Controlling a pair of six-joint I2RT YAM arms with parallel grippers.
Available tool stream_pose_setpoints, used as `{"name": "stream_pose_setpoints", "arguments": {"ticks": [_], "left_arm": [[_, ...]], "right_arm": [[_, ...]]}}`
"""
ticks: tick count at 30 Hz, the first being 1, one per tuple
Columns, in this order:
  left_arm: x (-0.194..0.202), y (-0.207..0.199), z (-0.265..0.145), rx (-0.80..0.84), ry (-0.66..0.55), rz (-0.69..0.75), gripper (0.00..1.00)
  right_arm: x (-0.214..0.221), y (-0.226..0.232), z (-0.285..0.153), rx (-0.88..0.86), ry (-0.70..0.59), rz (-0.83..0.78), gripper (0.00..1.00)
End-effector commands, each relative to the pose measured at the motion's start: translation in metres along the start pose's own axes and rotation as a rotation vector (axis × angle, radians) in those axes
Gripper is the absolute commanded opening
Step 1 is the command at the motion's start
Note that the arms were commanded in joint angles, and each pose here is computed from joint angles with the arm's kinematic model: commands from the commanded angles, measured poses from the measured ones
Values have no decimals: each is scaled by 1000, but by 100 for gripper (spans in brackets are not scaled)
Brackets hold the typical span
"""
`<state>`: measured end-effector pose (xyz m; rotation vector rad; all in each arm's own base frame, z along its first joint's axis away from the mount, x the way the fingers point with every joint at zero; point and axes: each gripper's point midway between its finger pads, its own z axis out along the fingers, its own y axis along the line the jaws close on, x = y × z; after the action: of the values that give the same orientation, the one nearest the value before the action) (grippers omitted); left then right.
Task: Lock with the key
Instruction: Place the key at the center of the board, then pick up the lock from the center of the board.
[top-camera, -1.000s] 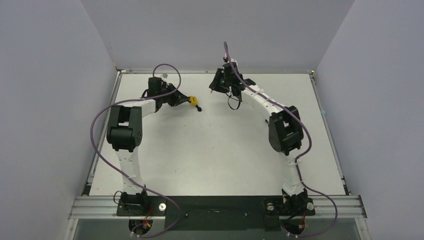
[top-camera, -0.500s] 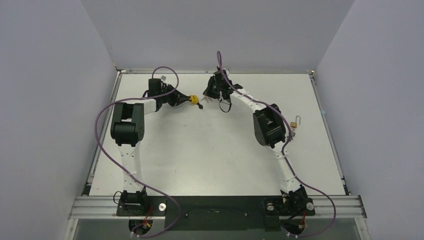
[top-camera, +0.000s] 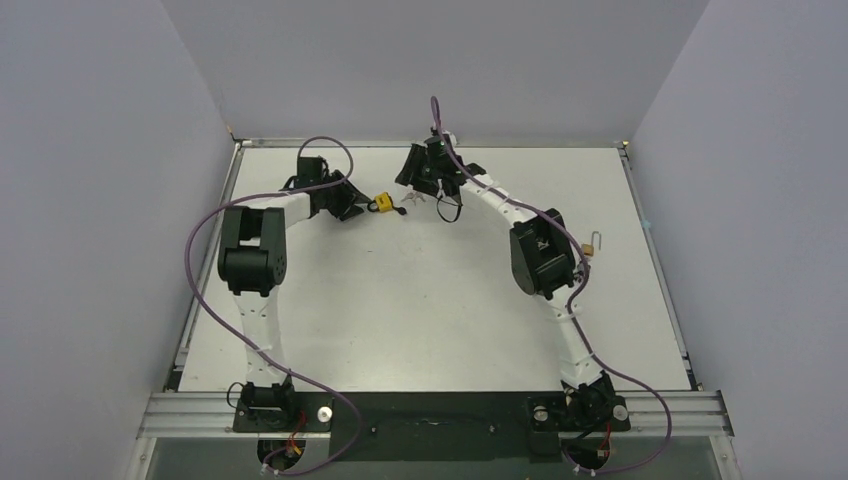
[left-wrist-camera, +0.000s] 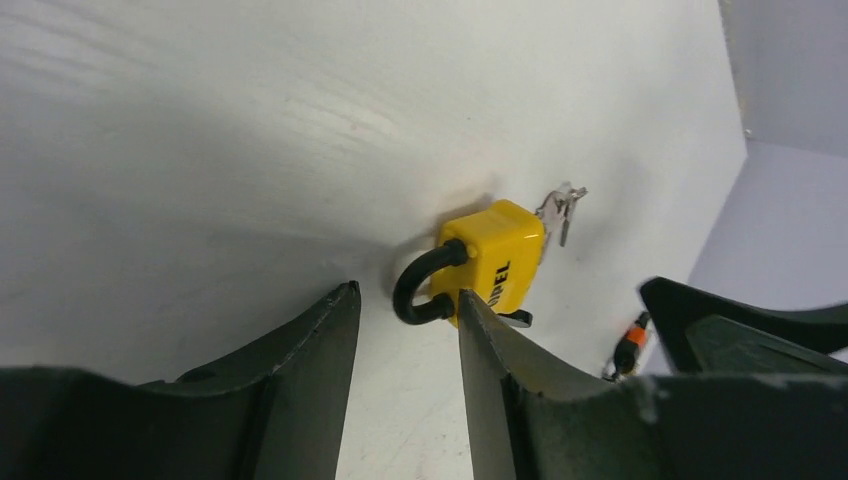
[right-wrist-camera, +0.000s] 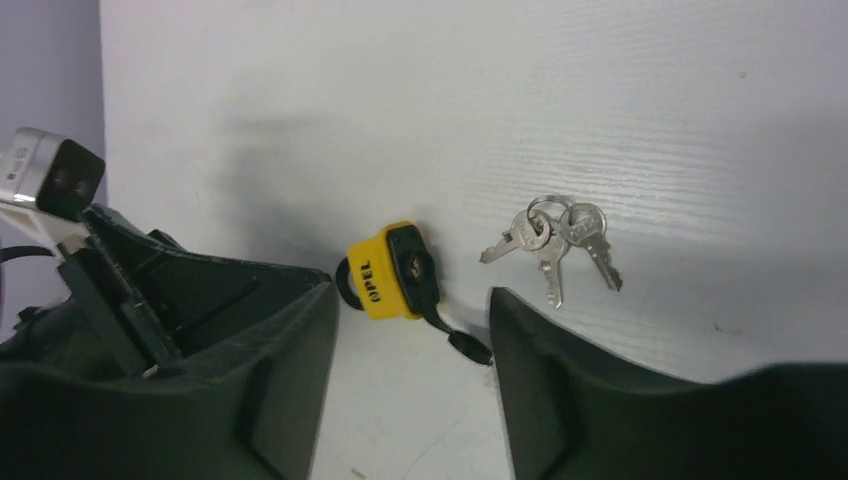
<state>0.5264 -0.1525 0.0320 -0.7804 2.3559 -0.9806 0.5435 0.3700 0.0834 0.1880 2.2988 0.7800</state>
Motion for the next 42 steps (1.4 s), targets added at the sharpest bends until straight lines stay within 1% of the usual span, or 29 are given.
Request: {"name": "stream_pose_setpoints", "arguments": {"ticks": [1, 2, 3, 4, 6, 8, 10, 12, 13, 14, 15, 16, 18, 20, 23, 26, 29, 32, 36, 42], "left_arm": [[-42, -5, -43, -163, -181, 127, 40], [-48, -13, -55, -163, -214, 144, 40], [-52, -13, -61, -188, -247, 156, 42], [-58, -21, -75, -196, -289, 183, 42], [-60, -35, -93, -201, -330, 230, 45], [-52, -50, -106, -187, -344, 281, 47], [-34, -67, -117, -156, -340, 332, 48], [-6, -83, -124, -105, -311, 375, 49], [12, -90, -122, -79, -283, 389, 49], [35, -97, -125, -40, -246, 408, 49], [47, -101, -127, -19, -226, 413, 49], [71, -105, -129, 13, -187, 434, 49], [102, -110, -137, 53, -137, 464, 49], [129, -110, -146, 83, -95, 489, 49], [156, -107, -161, 120, -52, 508, 49], [172, -105, -170, 147, -19, 517, 49], [176, -104, -179, 160, -13, 531, 49], [176, -107, -184, 170, -11, 556, 49], [180, -108, -187, 179, 9, 565, 49], [183, -106, -190, 186, 24, 578, 49]], "right_arm": [[-62, 34, -69, -23, -120, -51, 62], [-72, 33, -85, -2, -143, -67, 70], [-69, 20, -90, 38, -137, -74, 73], [-79, 16, -109, 77, -169, -94, 77], [-86, -10, -134, 181, -195, -101, 79], [-91, -42, -161, 277, -220, -93, 79], [-89, -72, -186, 370, -237, -80, 79], [-87, -103, -213, 463, -257, -63, 78], [-83, -124, -227, 509, -255, -47, 78], [-82, -135, -235, 542, -265, -39, 78], [-78, -156, -248, 584, -264, -16, 78], [-76, -169, -255, 617, -268, -3, 77], [-61, -206, -270, 700, -247, 32, 75], [-57, -235, -286, 768, -248, 71, 74], [-44, -257, -289, 823, -229, 99, 71], [-30, -271, -275, 848, -190, 130, 70], [-20, -280, -261, 854, -193, 191, 69], [-19, -285, -244, 834, -225, 242, 69], [-19, -294, -228, 843, -238, 282, 70], [-23, -301, -214, 833, -272, 334, 67]]}}
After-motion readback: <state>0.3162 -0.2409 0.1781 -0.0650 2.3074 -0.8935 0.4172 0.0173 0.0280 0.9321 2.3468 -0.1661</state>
